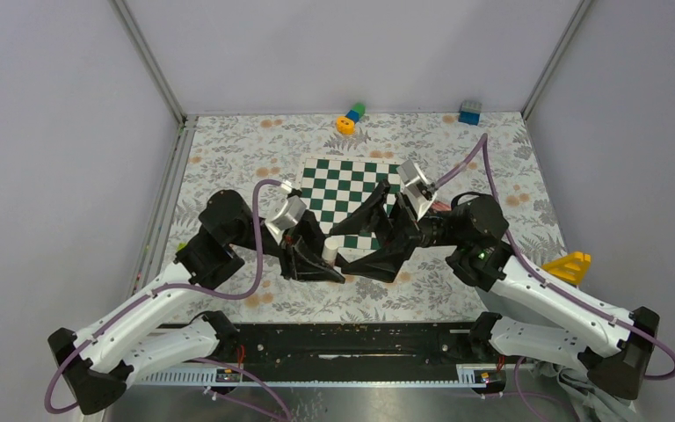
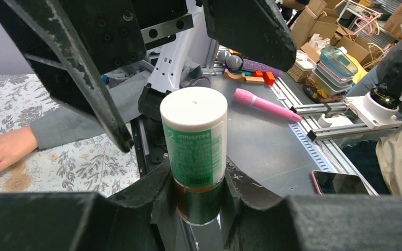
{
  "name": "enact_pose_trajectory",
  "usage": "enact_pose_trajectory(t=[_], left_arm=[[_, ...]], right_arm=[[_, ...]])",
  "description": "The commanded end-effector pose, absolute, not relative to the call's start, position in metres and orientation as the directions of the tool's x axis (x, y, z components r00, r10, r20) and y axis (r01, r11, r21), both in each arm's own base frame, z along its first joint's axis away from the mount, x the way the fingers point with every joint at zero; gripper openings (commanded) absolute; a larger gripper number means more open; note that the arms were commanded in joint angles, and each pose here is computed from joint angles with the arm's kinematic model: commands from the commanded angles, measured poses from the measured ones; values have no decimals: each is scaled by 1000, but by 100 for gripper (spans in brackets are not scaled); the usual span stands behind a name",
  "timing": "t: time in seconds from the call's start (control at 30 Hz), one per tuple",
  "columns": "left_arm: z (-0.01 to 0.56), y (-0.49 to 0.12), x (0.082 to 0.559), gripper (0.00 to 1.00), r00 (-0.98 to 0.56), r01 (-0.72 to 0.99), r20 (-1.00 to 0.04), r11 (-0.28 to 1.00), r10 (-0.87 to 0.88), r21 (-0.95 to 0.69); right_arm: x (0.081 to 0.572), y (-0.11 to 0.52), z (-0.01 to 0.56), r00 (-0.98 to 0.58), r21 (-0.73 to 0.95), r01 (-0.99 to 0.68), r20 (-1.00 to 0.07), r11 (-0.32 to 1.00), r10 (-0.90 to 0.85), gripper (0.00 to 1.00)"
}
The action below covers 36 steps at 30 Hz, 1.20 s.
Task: Paint the nails
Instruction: Screw the nail polish bottle.
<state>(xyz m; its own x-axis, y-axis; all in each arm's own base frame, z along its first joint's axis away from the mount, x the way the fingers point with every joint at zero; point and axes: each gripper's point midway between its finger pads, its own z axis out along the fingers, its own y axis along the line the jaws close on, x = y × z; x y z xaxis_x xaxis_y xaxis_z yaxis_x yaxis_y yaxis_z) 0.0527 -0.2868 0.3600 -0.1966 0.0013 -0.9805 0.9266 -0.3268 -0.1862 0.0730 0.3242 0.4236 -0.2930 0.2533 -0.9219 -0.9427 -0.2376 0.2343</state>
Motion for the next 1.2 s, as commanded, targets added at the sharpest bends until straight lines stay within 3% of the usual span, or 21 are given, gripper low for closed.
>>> enact_pose_trajectory(t=[0.0, 0.37, 1.03, 1.17], left_arm=[[366, -286, 44, 0, -163, 912, -986, -385, -20, -143], [365, -288, 47, 0, -169, 917, -985, -370, -21, -150], [364, -291, 54, 0, -171, 933, -985, -325, -29, -153], [363, -291, 59, 0, -169, 942, -985, -299, -32, -152]], right_arm=[[65, 319, 450, -256, 168, -945, -915, -281, 312, 81], [64, 329, 441, -308, 217, -916, -920, -338, 243, 68], [66, 339, 420, -314, 262, -919, -939, -294, 143, 43], [67, 340, 412, -308, 267, -926, -943, -268, 125, 32]])
